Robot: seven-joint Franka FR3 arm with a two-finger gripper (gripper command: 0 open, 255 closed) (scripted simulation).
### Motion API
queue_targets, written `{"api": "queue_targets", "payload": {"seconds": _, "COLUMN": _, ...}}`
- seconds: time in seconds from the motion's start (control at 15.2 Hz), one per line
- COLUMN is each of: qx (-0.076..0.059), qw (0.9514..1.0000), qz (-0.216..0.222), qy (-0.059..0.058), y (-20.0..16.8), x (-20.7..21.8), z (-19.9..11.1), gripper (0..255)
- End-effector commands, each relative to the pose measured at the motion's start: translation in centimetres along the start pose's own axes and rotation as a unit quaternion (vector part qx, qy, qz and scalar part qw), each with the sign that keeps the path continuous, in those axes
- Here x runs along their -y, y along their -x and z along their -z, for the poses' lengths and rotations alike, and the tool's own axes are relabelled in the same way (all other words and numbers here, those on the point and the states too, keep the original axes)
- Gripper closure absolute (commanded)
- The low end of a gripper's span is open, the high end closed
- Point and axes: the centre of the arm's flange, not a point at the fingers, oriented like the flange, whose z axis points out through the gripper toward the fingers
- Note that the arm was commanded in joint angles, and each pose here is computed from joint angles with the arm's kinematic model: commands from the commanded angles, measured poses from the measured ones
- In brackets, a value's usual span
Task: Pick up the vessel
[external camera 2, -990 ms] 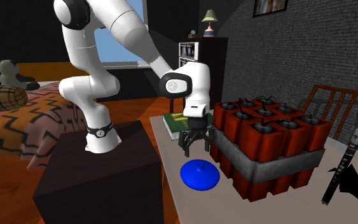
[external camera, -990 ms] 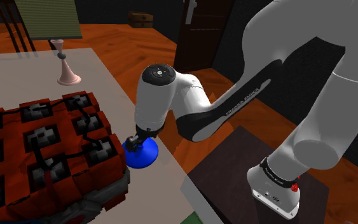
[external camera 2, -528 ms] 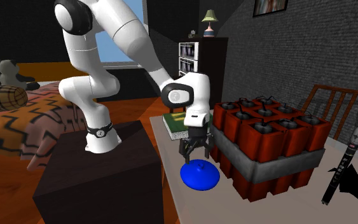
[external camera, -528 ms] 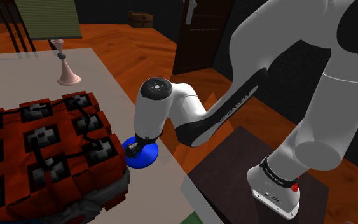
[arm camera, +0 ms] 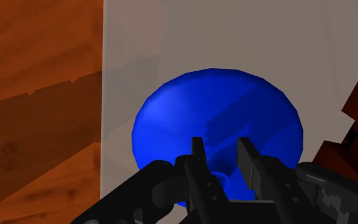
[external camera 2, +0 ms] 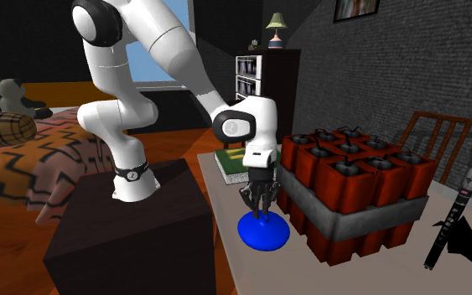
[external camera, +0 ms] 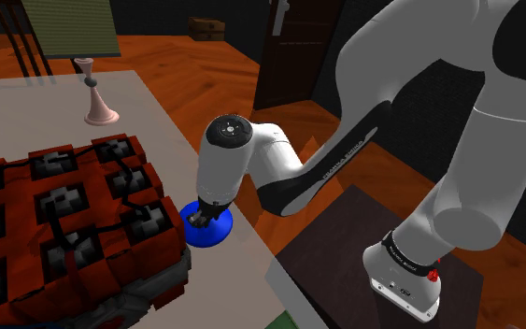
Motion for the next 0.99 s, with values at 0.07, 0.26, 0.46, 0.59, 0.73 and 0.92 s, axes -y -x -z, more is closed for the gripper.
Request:
{"api": "queue_targets", "payload": {"seconds": 0.07, "qx": 0.001, "qw": 1.0000, "qz": 0.000, "qy": 0.000, "y": 0.0, "x": 0.0, "z": 0.0, "gripper": 255}}
{"api": "queue_targets", "payload": {"seconds": 0.26, "qx": 0.001, "qw": 1.0000, "qz": 0.000, "qy": 0.000, "y": -0.3, "x": -0.1, "z": 1.6, "gripper": 255}}
{"api": "queue_targets", "payload": {"seconds": 0.46, "qx": 0.001, "qw": 1.0000, "qz": 0.000, "qy": 0.000, "y": -0.6, "x": -0.3, "z": 3.1, "gripper": 255}}
{"api": "queue_targets", "payload": {"seconds": 0.59, "qx": 0.001, "qw": 1.0000, "qz": 0.000, "qy": 0.000, "y": -0.7, "x": -0.3, "z": 4.2, "gripper": 255}}
{"api": "queue_targets", "payload": {"seconds": 0.73, "qx": 0.001, "qw": 1.0000, "qz": 0.000, "qy": 0.000, "y": -0.9, "x": -0.4, "z": 5.2, "gripper": 255}}
{"api": "queue_targets", "payload": {"seconds": 0.92, "qx": 0.001, "qw": 1.0000, "qz": 0.000, "qy": 0.000, "y": -1.2, "x": -0.5, "z": 6.8, "gripper": 255}}
